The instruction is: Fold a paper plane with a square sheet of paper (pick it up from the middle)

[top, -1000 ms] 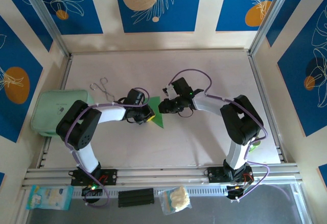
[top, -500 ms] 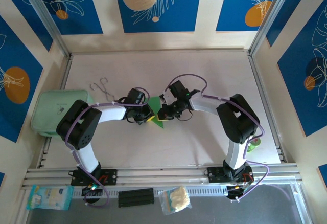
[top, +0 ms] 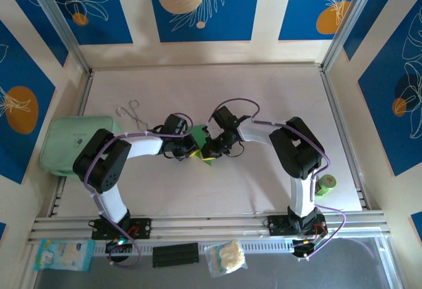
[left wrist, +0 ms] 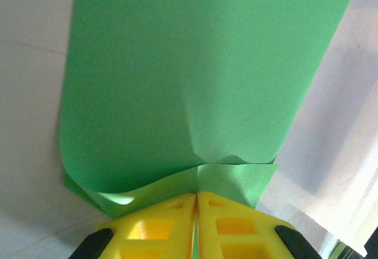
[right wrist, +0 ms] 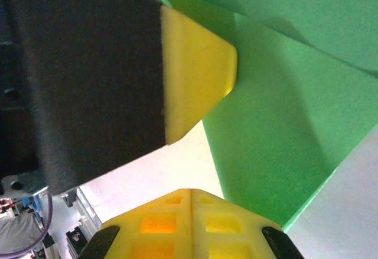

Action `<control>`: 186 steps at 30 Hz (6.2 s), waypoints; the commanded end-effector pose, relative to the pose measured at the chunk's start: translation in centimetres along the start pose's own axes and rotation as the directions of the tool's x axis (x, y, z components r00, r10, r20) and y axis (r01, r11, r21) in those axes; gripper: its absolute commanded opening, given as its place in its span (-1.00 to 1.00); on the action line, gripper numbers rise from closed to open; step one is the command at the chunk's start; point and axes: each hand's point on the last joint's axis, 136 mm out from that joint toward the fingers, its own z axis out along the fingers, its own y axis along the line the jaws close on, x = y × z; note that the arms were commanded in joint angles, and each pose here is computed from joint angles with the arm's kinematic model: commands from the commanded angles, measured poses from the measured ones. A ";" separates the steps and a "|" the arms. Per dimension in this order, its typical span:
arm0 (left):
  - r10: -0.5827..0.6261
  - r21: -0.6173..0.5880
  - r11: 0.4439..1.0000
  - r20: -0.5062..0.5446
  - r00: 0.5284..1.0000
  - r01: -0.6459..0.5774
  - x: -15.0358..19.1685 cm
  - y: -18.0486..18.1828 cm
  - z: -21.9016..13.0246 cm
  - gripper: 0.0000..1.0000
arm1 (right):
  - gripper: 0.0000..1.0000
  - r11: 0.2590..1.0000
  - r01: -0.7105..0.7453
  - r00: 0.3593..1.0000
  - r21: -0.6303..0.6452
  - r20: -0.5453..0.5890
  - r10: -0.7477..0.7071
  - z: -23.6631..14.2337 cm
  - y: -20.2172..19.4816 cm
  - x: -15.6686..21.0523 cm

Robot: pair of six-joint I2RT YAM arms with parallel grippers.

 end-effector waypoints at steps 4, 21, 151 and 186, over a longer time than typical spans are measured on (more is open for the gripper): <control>-0.052 -0.138 0.989 -0.027 0.998 0.048 1.0 3.6 0.8 -0.76 | -0.93 0.999 0.020 0.999 0.034 -0.039 -0.019 0.4 -0.8 0.5; -0.079 -0.173 0.982 -0.027 0.997 0.073 1.1 4.4 0.9 -0.80 | -0.93 0.998 0.012 0.997 0.066 -0.075 -0.007 1.1 -1.8 1.1; 0.113 0.112 0.986 0.119 0.986 -0.127 -4.0 -2.4 -4.6 -0.78 | -1.00 0.928 -0.088 0.988 0.363 -0.084 0.127 0.3 -8.2 2.9; 0.022 -0.214 0.976 -0.041 0.999 -0.031 -1.3 4.9 0.7 -0.91 | -1.00 0.988 0.066 0.998 0.138 -0.025 -0.063 0.5 -2.7 -1.5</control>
